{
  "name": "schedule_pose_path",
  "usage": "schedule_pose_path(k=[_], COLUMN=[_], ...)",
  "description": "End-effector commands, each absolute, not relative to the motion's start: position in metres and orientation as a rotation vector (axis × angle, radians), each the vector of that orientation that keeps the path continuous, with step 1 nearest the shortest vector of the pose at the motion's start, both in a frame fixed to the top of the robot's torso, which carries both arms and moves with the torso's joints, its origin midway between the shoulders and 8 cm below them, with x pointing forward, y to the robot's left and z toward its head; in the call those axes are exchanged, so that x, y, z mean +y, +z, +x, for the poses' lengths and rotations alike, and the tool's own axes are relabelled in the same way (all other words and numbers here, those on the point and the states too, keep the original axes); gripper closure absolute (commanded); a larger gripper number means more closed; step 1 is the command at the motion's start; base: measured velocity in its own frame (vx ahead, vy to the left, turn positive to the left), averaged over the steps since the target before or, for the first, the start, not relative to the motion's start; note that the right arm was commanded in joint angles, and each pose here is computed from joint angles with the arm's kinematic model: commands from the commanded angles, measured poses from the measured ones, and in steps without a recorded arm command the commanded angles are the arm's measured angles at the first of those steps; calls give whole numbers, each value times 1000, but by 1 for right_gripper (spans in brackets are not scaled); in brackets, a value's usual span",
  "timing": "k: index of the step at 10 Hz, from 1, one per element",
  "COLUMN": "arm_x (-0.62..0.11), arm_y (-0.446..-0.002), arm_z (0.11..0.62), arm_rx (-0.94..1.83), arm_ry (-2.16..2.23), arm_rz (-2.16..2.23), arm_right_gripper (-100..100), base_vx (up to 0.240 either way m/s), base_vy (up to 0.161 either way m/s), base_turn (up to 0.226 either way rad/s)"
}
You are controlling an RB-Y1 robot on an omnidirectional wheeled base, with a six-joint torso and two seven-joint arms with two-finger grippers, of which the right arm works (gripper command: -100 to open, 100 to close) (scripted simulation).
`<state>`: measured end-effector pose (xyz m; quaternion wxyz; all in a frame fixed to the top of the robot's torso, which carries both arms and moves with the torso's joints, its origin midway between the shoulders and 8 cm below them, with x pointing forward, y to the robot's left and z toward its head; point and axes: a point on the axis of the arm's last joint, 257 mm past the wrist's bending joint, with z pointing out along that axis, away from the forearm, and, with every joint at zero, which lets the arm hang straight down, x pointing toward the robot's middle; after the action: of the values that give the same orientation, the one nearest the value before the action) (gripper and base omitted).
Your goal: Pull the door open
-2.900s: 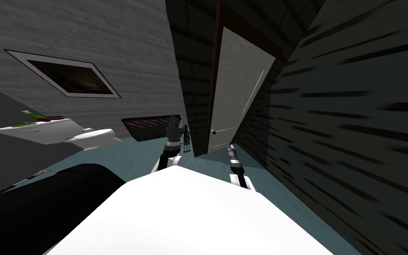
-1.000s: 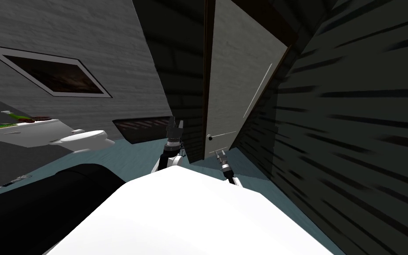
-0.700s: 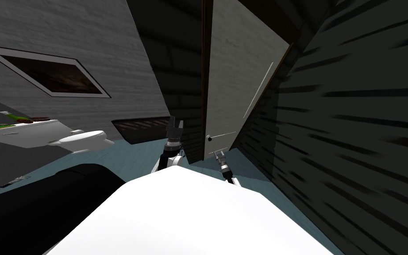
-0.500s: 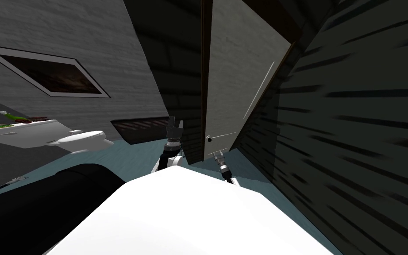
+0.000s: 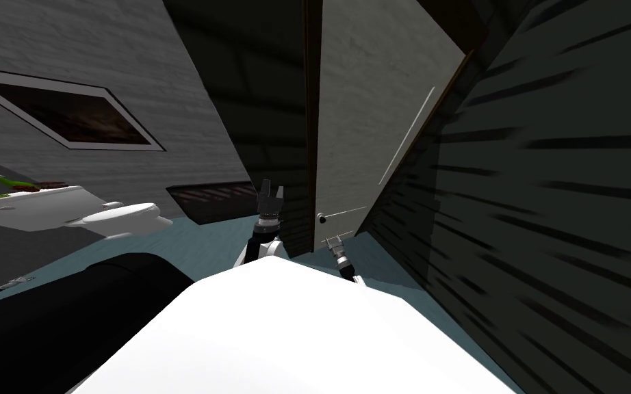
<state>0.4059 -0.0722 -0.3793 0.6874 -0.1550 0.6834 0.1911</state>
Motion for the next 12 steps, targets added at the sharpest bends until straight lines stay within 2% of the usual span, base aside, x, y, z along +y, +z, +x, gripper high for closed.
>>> schedule_pose_path(k=[1,4,8,12], arm_x=[-68,-60,-71,-64], arm_y=[-384,-390,-401,-403], arm_z=[404,401,412,423], arm_rx=[1531,1535,1545,1546], arm_ry=[426,426,408,414], arm_rz=[-364,-388,-445,-463], arm_right_gripper=[-100,-100,-100,-100], base_vx=[63,79,15,13], base_vy=[-10,-4,21,15], base_turn=[4,13,-157,-57])
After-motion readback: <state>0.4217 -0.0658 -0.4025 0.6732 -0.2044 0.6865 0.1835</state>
